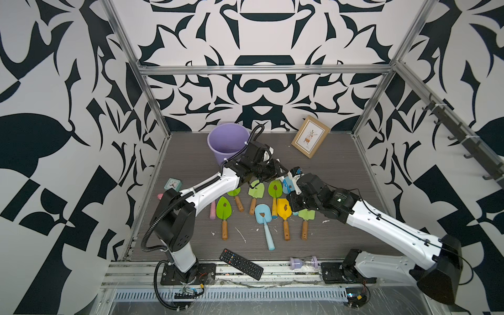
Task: Brush the soil off the hand trowel and place it into the bucket
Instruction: Pick up the brush from the center of the board.
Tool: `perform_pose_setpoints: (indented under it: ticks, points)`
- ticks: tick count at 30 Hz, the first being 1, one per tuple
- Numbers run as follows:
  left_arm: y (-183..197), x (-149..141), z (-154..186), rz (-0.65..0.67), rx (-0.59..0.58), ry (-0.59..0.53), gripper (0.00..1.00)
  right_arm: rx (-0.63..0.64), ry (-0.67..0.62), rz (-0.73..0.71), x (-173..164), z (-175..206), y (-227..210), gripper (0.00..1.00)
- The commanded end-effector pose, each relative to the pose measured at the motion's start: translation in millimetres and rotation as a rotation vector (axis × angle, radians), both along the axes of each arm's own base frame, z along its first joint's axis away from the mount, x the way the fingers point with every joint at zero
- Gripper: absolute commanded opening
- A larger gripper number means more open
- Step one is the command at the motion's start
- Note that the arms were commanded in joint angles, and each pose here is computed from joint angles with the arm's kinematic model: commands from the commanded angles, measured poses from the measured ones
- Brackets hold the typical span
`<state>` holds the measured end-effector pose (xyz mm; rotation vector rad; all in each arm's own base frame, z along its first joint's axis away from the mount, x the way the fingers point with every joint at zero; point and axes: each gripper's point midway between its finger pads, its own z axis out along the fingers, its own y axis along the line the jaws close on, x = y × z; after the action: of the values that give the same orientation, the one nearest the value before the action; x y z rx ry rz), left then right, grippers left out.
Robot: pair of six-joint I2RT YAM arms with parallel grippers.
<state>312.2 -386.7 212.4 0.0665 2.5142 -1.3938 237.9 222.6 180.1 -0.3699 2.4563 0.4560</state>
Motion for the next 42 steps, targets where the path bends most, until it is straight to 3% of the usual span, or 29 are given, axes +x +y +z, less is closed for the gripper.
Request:
perform_pose_setpoints:
  ticks: [1,4,6,7,10,12,13,16,20,25,32,42]
  points:
    - [-2.5,-5.4,-12.6,-0.056,0.006,-0.012,0.14,0.082,-0.088,-0.009,11.2,30.1,8.8,0.00]
    - [-3.7,-5.9,-15.7,-0.063,0.004,-0.003,0.00,0.084,-0.092,-0.010,11.7,30.8,8.5,0.00]
    - [-4.3,-5.9,-18.5,-0.070,0.001,0.002,0.00,0.093,-0.091,-0.003,10.6,31.0,9.9,0.00]
    - [-4.6,-5.4,-17.7,-0.078,-0.010,0.001,0.00,0.119,-0.086,0.017,8.5,32.3,15.0,0.07]
    - [-1.3,-3.4,-15.3,-0.099,-0.058,0.000,0.00,0.201,-0.096,0.062,3.2,45.6,18.8,0.56]
    - [1.1,-2.9,-7.7,-0.124,-0.116,-0.008,0.00,0.294,-0.088,0.084,0.0,57.1,17.8,0.74]
    - [3.1,-3.4,-3.3,-0.139,-0.142,-0.014,0.00,0.356,-0.074,0.093,-0.1,63.7,16.1,0.76]
    - [7.4,-5.5,11.4,-0.181,-0.204,-0.042,0.00,0.556,-0.014,0.105,3.7,81.0,8.8,0.76]
    - [12.9,-1.5,34.0,-0.201,-0.355,-0.063,0.00,0.774,0.040,0.146,8.3,98.8,7.6,0.68]
    - [9.1,1.1,44.1,-0.226,-0.442,-0.063,0.00,0.902,0.075,0.207,5.2,111.0,18.7,0.67]
    - [7.8,2.8,50.8,-0.231,-0.471,-0.072,0.00,0.862,0.124,0.173,6.6,93.6,17.9,0.59]
    - [8.8,6.1,42.2,-0.201,-0.411,-0.061,0.00,0.717,0.096,0.128,11.7,79.3,20.9,0.54]
